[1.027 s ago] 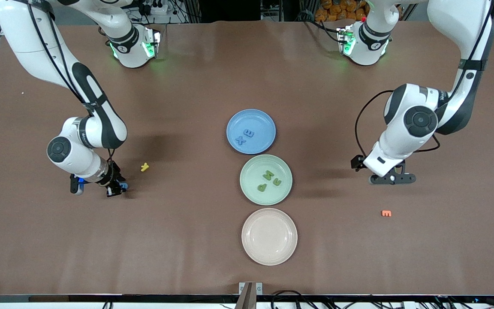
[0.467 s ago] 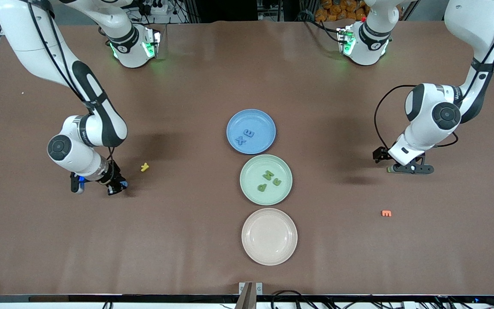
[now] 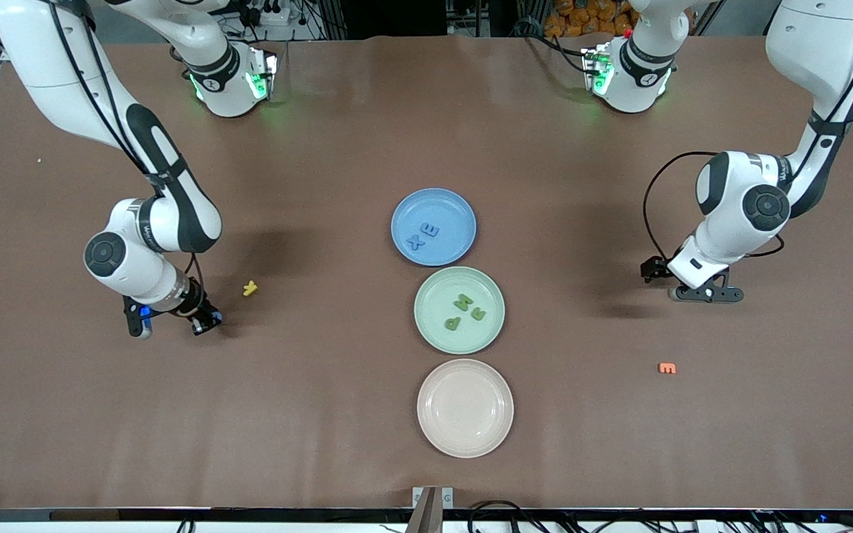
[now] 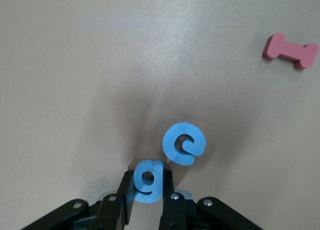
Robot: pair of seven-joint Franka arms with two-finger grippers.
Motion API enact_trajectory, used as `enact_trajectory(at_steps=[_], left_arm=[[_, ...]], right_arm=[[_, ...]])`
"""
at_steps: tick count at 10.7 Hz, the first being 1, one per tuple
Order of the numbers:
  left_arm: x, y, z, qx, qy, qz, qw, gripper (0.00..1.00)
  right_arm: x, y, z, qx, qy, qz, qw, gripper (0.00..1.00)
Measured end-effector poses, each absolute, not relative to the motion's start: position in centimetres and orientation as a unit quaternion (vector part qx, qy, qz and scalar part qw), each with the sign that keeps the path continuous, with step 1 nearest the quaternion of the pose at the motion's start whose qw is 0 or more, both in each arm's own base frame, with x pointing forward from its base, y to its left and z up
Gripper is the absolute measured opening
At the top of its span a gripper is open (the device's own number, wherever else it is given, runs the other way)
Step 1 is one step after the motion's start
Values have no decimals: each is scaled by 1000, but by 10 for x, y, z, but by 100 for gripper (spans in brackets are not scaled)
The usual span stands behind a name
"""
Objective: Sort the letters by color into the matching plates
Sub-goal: 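Reach the left gripper to the green B while the right gripper holds g, then grasp the green B with the left gripper while the right gripper lifts g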
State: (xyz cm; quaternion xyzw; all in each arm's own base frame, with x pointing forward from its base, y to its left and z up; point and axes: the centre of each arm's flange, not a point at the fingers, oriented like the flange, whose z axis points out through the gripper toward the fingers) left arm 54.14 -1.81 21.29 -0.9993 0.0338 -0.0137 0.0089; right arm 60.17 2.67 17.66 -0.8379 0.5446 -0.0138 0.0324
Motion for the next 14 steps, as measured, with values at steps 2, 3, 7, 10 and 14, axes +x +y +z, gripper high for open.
enact_trajectory(at_steps=[2, 3, 7, 10, 14], left_arm=[[541, -4, 206, -1000, 21, -12, 7, 100], [541, -1, 204, -1000, 18, -10, 6, 100], [543, 8, 197, -1000, 9, -7, 3, 97], [551, 13, 193, -1000, 4, -11, 0, 95], [551, 16, 185, -1000, 0, -5, -3, 90]], right_arm=[[603, 37, 178, -847, 530, -16, 34, 26], [603, 39, 179, -849, 527, -16, 35, 26], [602, 50, 179, -885, 464, -16, 30, 26], [606, 79, 186, -944, 328, -5, -17, 26], [623, 104, 217, -983, 173, 26, -52, 26]])
